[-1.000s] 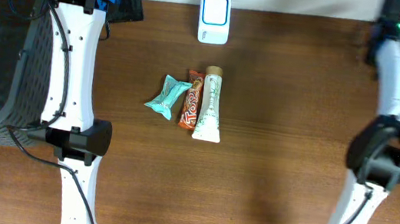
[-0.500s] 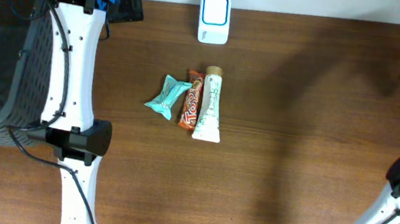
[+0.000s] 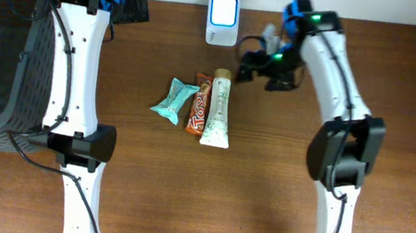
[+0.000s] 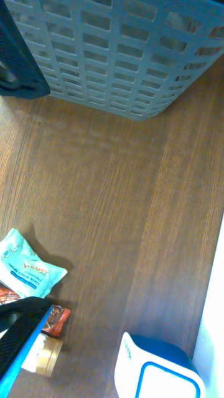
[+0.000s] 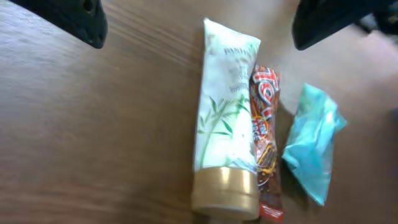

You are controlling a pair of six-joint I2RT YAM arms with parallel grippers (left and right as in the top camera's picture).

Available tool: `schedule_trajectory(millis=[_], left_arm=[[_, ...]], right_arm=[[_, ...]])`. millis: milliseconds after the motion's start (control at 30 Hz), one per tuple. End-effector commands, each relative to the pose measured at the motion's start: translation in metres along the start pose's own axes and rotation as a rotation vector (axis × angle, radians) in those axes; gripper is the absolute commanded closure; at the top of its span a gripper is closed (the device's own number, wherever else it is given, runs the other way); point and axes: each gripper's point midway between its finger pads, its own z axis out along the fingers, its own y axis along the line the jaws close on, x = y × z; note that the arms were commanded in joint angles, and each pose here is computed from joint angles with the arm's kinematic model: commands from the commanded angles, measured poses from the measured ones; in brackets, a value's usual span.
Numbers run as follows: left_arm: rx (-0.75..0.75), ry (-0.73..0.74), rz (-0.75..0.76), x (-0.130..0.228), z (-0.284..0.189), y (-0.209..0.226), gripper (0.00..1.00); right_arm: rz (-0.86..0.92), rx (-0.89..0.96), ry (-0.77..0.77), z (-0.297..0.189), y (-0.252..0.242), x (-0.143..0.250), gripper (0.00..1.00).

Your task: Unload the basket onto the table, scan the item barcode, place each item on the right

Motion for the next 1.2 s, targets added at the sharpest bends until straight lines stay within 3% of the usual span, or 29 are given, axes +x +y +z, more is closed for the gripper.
schedule_trajectory(millis=[0, 67, 100, 300, 400, 467, 500, 567, 667, 800, 900, 967, 1167], left_arm=[[-0.013, -0.007, -0.005, -0.001, -0.001, 0.003, 0.01], [-0.013, -0.007, -0.005, -0.001, -0.001, 0.003, 0.01], [-0.013, -0.007, -0.005, -0.001, -0.001, 0.003, 0.01], [-0.013, -0.007, -0.005, -0.001, -0.001, 0.003, 0.01], [-0.013, -0.007, -0.005, -0.001, -0.001, 0.003, 0.01], [-0.013, -0.007, -0.005, -0.001, -0.001, 0.003, 0.01], [-0.013, -0.007, -0.005, -0.001, -0.001, 0.003, 0.01], [-0.013, -0.007, -0.005, -0.001, -0.001, 0.003, 0.01], [-0.013, -0.007, -0.005, -0.001, -0.001, 0.003, 0.01], [-0.013, -0.007, -0.005, -0.001, -0.001, 0.003, 0.01], [-0.013, -0.007, -0.005, -0.001, -0.001, 0.003, 0.01], [-0.013, -0.007, -0.005, -0.001, -0.001, 0.003, 0.01], [-0.013, -0.007, -0.005, -0.001, -0.001, 0.003, 0.01]], right_arm=[[0.001, 0.173, -0.012, 0.026, 0.02, 0.003, 0.13], [-0.055, 0.209, -0.021, 0.043, 0.038, 0.003, 0.22], [0.009, 0.283, -0.042, 0.049, 0.035, 0.002, 0.27], [0.064, 0.339, -0.031, 0.087, 0.023, 0.01, 0.35], [0.073, 0.324, 0.013, 0.102, 0.019, 0.021, 0.6], [0.069, 0.325, 0.017, 0.108, 0.018, 0.024, 0.64], [0.068, 0.323, 0.015, 0.108, 0.019, 0.023, 0.79], [0.063, 0.318, 0.001, 0.107, 0.02, 0.02, 0.96], [-0.04, 0.278, -0.127, 0.061, 0.041, -0.017, 0.96], [-0.13, 0.235, -0.558, -0.06, 0.076, -0.104, 0.96], [-0.167, 0.194, -0.82, -0.094, 0.09, -0.158, 0.96], [-0.193, 0.163, -0.914, -0.072, 0.088, -0.19, 0.96], [-0.207, 0.144, -0.969, -0.052, 0.085, -0.209, 0.96]])
